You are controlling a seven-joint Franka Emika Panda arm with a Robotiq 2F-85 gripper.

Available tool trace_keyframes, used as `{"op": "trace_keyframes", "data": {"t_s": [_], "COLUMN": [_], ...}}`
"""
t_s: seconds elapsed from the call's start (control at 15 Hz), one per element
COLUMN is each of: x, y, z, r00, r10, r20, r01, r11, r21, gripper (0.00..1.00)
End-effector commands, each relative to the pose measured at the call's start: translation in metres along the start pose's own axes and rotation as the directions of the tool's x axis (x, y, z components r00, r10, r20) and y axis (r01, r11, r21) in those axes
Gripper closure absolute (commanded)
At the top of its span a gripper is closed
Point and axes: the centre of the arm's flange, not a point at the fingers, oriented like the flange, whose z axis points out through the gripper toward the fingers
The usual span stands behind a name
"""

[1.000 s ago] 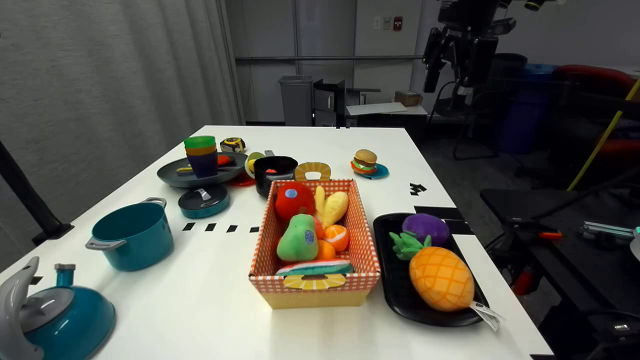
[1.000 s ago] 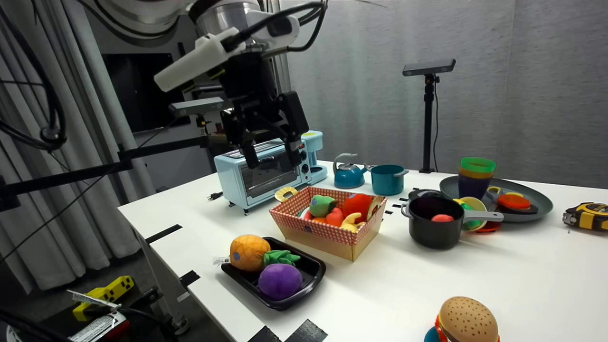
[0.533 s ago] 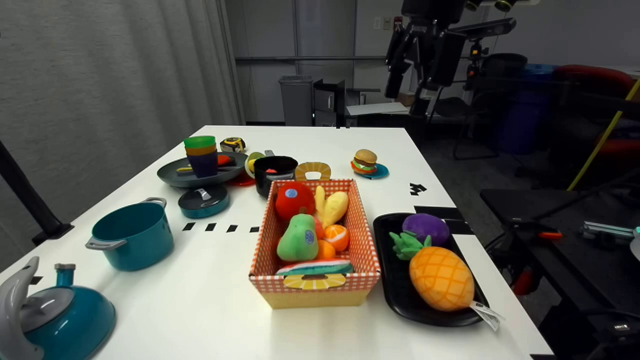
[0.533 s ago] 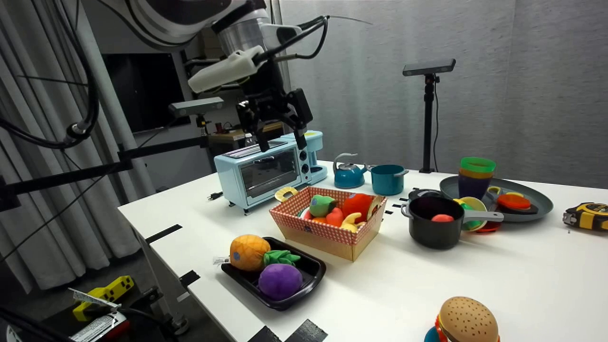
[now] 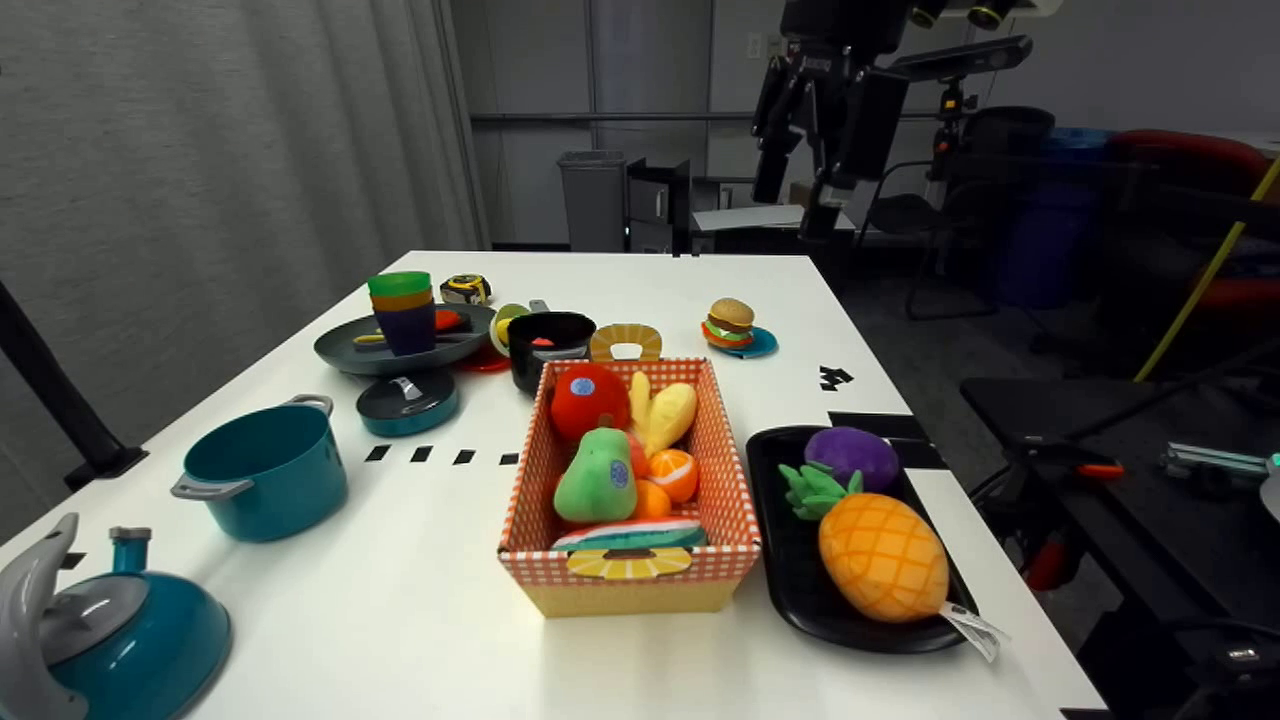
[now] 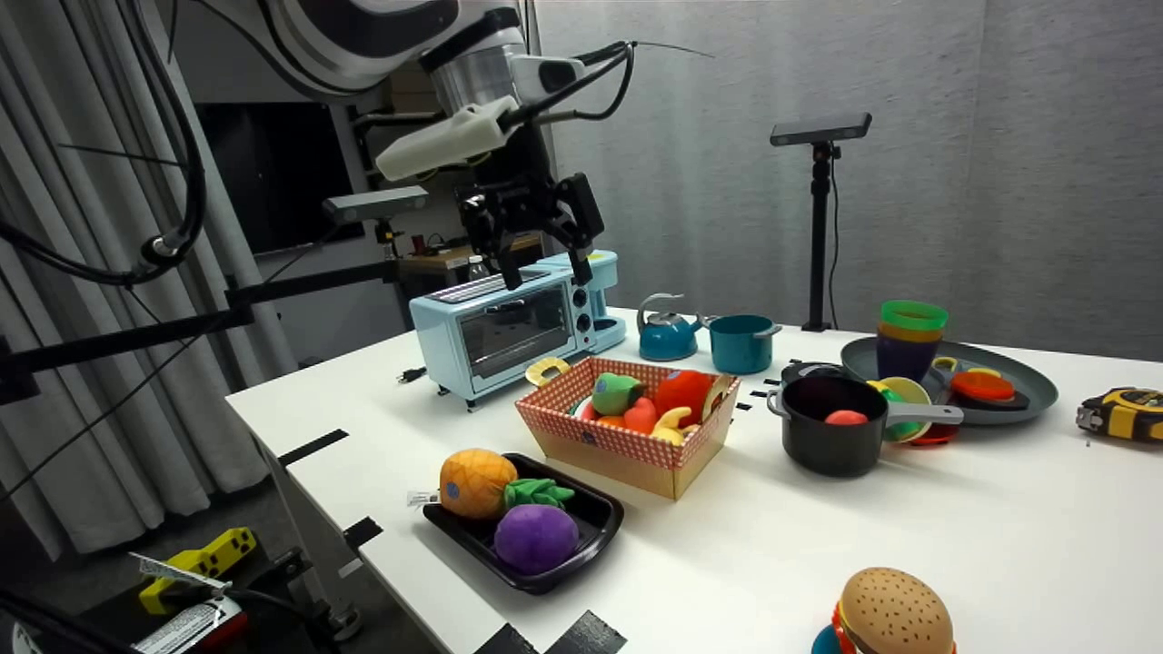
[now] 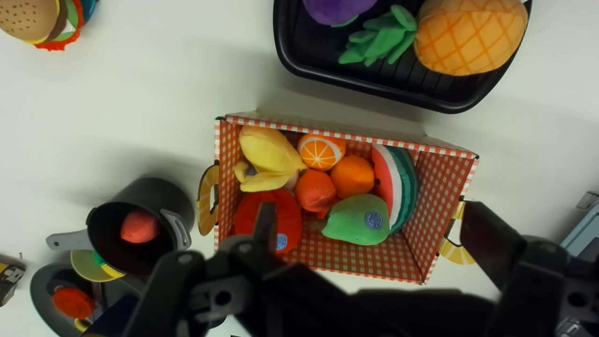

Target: Remove the orange plush toy from the box and put it on the tray

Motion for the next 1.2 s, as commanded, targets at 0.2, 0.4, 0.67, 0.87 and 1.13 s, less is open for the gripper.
{"op": "trace_keyframes", "data": {"t_s": [0.2, 0.4, 0.67, 0.87, 1.13], "x": [0.012, 0.032, 0.066, 0.085, 0.076], "y": [0.000, -0.004, -0.004, 0.004, 0.001], "z": [0.017, 0.036, 0.067, 0.086, 0.090], "r00": [1.000, 0.999, 0.997, 0.997, 0.998], "r10": [-0.023, -0.046, -0.065, -0.056, -0.048], "r20": [0.014, 0.001, -0.034, -0.045, -0.034], "r01": [0.023, 0.046, 0.063, 0.053, 0.046], "r11": [1.000, 0.999, 0.996, 0.996, 0.998], "r21": [-0.016, -0.017, -0.059, -0.071, -0.052], "gripper": [0.00, 0.00, 0.00, 0.00, 0.00]}}
